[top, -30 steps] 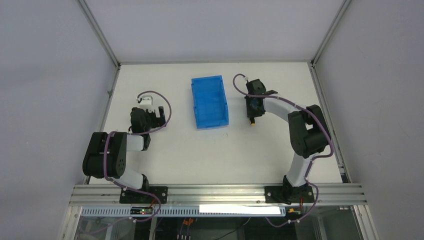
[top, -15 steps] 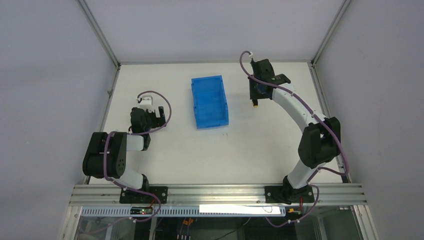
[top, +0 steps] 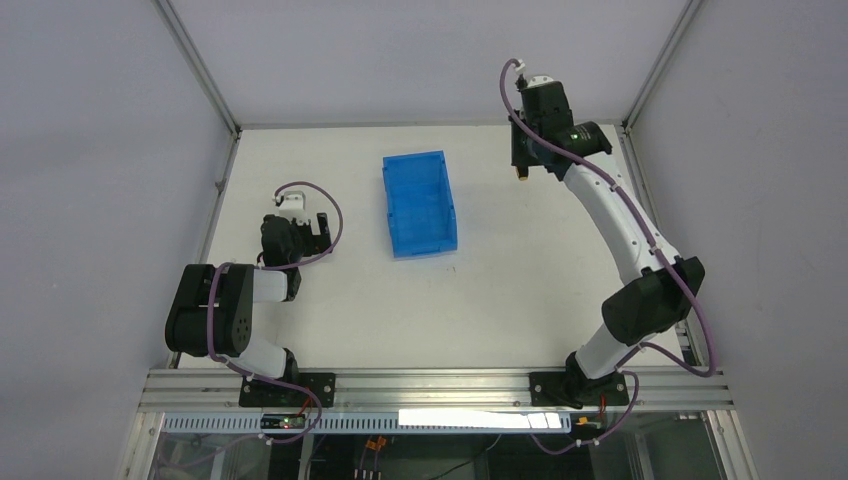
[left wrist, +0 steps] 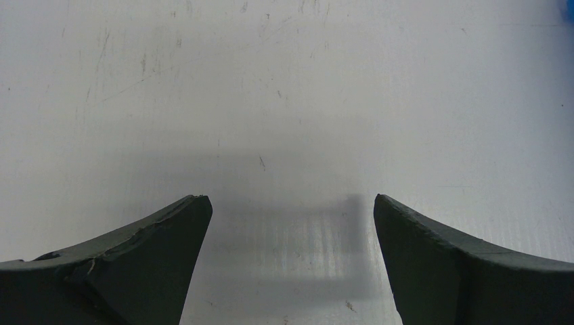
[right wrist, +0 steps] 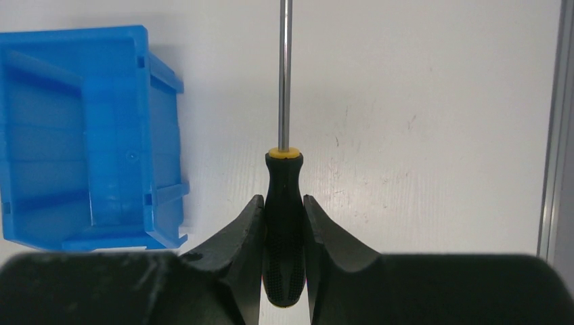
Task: Put the screwdriver in the bin
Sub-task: Pick up the screwdriver from the center of the board, then place the screwdriver in the bin.
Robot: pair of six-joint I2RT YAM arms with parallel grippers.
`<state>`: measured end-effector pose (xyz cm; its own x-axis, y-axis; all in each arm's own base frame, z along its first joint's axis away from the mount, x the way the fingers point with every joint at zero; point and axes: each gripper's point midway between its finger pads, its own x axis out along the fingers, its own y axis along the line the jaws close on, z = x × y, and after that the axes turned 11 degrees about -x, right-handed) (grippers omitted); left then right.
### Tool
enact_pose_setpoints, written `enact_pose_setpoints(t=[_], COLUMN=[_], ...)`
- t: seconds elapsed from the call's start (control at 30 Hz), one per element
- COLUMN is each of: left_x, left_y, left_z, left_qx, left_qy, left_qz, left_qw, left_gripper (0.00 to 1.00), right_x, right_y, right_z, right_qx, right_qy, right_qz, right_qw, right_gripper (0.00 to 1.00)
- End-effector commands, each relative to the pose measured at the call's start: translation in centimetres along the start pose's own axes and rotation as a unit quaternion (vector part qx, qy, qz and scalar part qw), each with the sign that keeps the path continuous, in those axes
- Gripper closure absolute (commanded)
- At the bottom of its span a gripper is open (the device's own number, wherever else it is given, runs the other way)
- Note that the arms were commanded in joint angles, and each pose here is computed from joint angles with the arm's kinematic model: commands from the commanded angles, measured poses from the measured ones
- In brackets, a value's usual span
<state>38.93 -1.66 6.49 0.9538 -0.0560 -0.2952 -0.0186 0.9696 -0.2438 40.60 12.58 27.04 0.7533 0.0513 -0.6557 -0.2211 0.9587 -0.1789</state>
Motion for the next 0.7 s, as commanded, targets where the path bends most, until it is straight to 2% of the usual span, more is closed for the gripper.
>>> enact_pose_setpoints(t=[0.0,0.23,0.67], left_x=[0.0,0.0,0.0], left_y=[-0.4,-0.4,-0.4], left_z=[1.4,1.4,1.4], left_qx=[0.000,0.000,0.000], left_qy=[-0.024,-0.025,-0.025], left_qz=[0.000,0.000,0.000], left_qw=[1.000,1.000,1.000], left_gripper=[0.01,0.01,0.01], right_x=[-3.7,-4.4,-4.2], right_y=[-1.5,1.5,11.0], right_z=[3.0,4.6,6.9], right_qx=[0.016,0.048,0.021], right_qy=[-0.044,-0.052,-0.068], right_qz=[-0.015,0.028,0.083], right_qw=[0.999,0.997,0.994], right_gripper=[1.00,1.00,1.00])
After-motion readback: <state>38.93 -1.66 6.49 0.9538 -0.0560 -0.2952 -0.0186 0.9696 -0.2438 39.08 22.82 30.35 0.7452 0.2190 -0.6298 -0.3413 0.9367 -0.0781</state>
